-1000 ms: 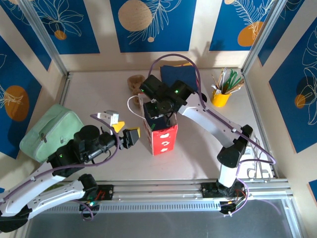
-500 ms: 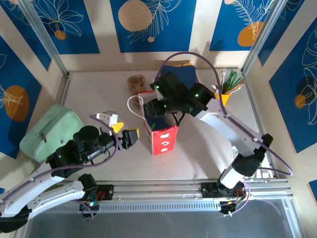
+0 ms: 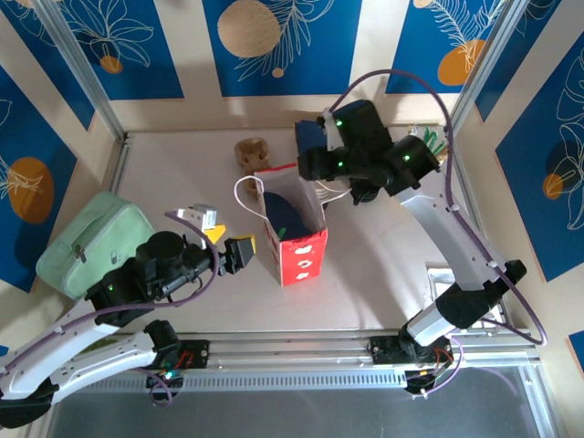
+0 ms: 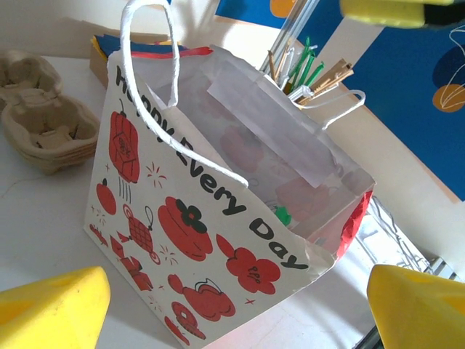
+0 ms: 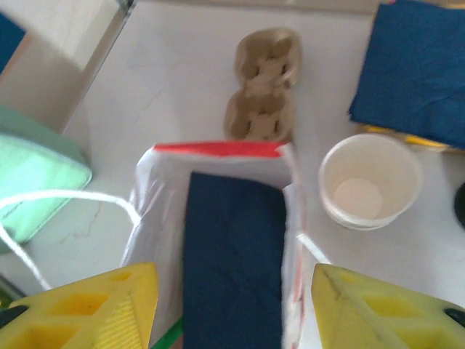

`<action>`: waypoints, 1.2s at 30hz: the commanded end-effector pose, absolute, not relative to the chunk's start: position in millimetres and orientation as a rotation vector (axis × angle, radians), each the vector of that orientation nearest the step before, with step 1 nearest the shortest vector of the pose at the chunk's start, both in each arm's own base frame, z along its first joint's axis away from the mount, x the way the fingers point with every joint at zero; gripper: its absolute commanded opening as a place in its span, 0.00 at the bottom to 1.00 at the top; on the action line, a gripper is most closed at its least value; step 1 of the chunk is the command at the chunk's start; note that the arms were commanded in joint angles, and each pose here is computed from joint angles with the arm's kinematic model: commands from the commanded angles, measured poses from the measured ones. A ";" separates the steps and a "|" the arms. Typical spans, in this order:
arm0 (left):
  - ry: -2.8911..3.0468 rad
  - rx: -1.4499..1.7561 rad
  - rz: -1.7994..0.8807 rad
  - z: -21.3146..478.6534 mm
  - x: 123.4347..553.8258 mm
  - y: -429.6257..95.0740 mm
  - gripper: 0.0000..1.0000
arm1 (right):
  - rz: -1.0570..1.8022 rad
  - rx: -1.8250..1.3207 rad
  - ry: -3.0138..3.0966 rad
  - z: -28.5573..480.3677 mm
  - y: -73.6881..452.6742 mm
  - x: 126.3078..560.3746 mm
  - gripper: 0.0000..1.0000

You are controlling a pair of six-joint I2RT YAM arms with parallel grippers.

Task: Pack the takeout coffee

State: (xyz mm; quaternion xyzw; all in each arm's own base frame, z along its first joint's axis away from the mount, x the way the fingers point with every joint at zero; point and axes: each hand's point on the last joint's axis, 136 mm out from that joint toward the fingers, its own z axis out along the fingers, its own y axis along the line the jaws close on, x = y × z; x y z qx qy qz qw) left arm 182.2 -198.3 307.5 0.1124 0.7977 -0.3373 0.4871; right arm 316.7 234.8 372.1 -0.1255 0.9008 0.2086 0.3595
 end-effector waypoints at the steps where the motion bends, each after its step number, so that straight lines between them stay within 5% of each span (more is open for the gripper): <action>1: 1.928 0.262 -0.796 313.7 183.8 -194.0 0.92 | 0.547 -0.307 2.218 405.9 216.6 323.4 0.59; 17: 1.939 0.250 -0.768 313.1 185.5 -190.1 0.92 | 0.243 -0.025 2.192 374.0 128.4 460.4 0.60; 36: 1.937 0.246 -0.773 313.7 185.0 -189.8 0.92 | 0.112 0.024 2.428 230.5 129.7 571.0 0.70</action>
